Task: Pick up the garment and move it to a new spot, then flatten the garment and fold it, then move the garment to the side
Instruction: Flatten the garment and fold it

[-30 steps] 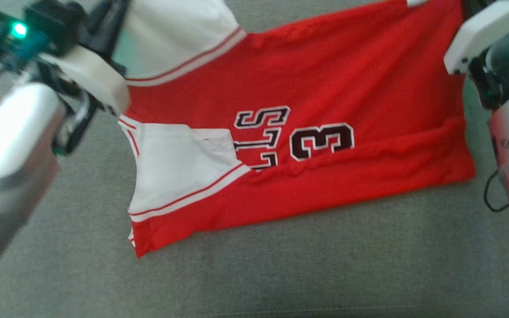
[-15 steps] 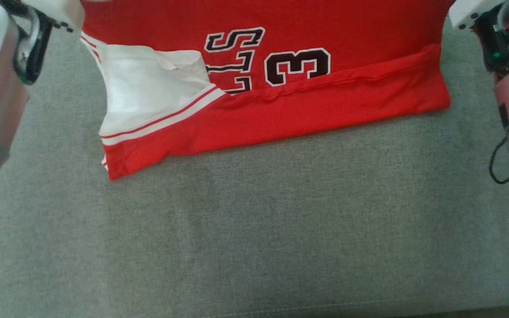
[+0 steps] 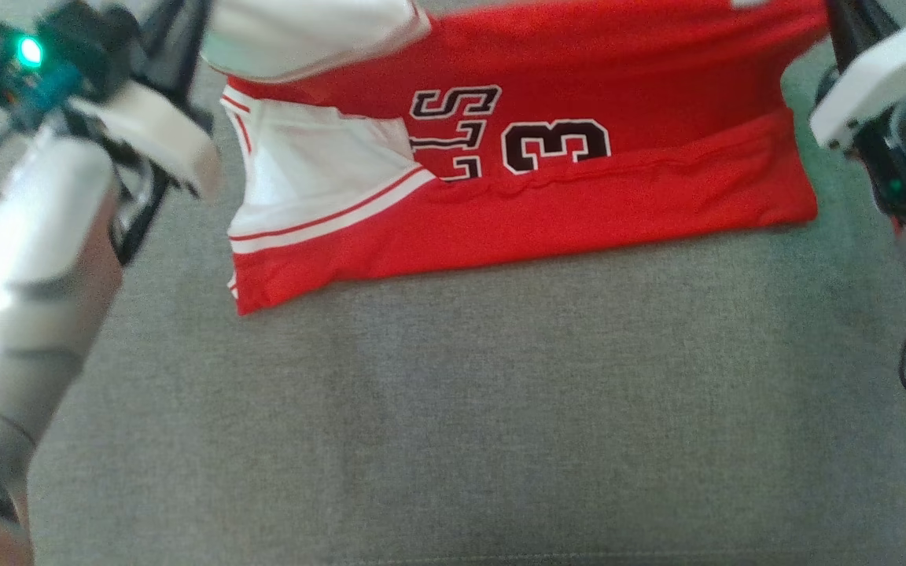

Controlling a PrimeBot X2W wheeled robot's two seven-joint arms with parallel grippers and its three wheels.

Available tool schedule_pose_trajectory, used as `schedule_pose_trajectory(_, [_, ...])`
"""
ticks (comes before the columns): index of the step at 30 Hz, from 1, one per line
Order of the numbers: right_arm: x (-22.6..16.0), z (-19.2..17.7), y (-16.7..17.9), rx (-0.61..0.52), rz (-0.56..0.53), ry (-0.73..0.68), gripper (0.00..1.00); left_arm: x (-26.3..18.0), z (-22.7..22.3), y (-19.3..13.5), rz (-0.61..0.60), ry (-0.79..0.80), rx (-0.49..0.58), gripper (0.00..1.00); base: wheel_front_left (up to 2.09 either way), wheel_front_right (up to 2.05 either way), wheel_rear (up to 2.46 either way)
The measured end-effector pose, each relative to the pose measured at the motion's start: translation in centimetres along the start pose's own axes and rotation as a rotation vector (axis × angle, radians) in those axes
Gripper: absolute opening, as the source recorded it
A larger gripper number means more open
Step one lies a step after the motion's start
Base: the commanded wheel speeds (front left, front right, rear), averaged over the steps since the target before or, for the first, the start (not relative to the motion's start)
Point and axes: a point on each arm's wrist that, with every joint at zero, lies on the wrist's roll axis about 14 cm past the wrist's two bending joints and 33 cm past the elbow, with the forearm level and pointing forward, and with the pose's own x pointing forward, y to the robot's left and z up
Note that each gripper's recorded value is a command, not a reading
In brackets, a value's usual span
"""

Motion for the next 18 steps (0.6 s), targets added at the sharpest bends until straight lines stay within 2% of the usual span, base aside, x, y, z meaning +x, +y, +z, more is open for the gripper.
schedule_pose_trajectory(5, [-1.5,-1.7,-0.6,0.027,-0.002,0.086,0.0,-2.7,-1.4,-2.0,-0.048,0.049,-0.031,0.0,0.0,0.0,0.0])
schedule_pose_trajectory(9, [-2.7,-3.6,0.0,0.027,0.022,0.173,0.0,-5.4,-3.5,-3.3,-0.091,0.14,-0.015,0.0,0.0,0.0,0.0])
schedule_pose_trajectory(18, [-5.5,-8.5,-0.8,-0.046,0.041,0.391,0.0,-9.4,-7.1,-6.2,-0.174,0.292,-0.011,0.0,0.0,0.0,0.0])
